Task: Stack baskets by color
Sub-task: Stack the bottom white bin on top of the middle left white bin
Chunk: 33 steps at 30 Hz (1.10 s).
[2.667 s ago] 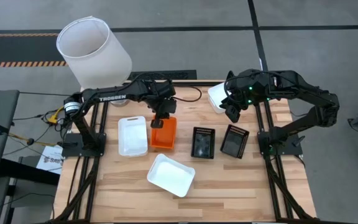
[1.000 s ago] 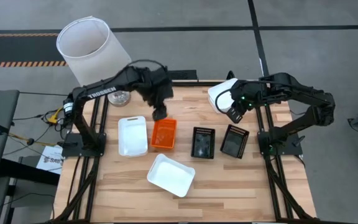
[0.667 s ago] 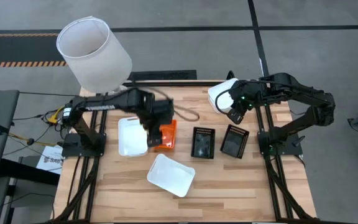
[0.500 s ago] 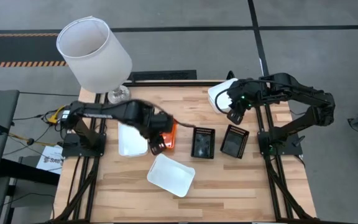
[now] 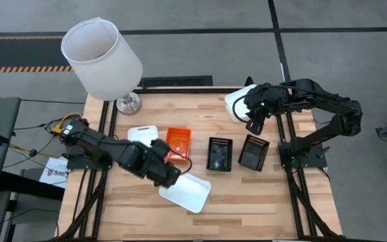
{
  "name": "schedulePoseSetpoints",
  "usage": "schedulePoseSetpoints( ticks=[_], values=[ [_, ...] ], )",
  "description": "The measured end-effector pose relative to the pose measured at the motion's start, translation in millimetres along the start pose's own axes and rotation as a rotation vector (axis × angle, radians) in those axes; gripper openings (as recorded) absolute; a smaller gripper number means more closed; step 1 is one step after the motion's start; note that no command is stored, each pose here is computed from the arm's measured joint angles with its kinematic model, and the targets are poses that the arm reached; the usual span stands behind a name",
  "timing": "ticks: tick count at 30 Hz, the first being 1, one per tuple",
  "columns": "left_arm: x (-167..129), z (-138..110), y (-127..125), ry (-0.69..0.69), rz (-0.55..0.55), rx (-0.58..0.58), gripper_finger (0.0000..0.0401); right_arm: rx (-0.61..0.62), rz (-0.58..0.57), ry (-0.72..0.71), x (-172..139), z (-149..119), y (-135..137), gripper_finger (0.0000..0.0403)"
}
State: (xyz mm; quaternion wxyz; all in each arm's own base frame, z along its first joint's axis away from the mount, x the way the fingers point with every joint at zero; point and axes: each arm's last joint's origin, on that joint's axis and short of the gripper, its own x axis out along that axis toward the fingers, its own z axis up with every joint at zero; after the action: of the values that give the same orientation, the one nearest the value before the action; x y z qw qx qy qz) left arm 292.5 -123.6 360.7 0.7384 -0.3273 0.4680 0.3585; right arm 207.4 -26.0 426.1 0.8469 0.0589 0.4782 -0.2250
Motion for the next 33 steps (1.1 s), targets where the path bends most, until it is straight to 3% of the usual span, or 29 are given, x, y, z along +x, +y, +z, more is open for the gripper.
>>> schedulePoseSetpoints(
  ticks=[4,11,18,26,33],
  values=[
    [1,-15,-4,-0.055,0.024,-0.042,0.0186,0.0,0.001,-0.001,0,0,0,0.0133],
    [13,-38,-7,0.008,0.097,-0.076,0.0186,-0.008,0.001,-0.001,0,0,0,0.0133],
    [54,-58,0,0.137,0.185,-0.07,0.0186,-0.023,0.002,-0.001,0,0,0,0.0134],
    [101,-77,2,0.19,0.123,-0.083,0.0186,-0.026,0.002,0.0,0,0,0,0.0134],
    [110,-82,5,0.214,0.129,-0.145,0.0186,-0.027,0.001,0.003,0,0,0,0.0132]
  ],
)
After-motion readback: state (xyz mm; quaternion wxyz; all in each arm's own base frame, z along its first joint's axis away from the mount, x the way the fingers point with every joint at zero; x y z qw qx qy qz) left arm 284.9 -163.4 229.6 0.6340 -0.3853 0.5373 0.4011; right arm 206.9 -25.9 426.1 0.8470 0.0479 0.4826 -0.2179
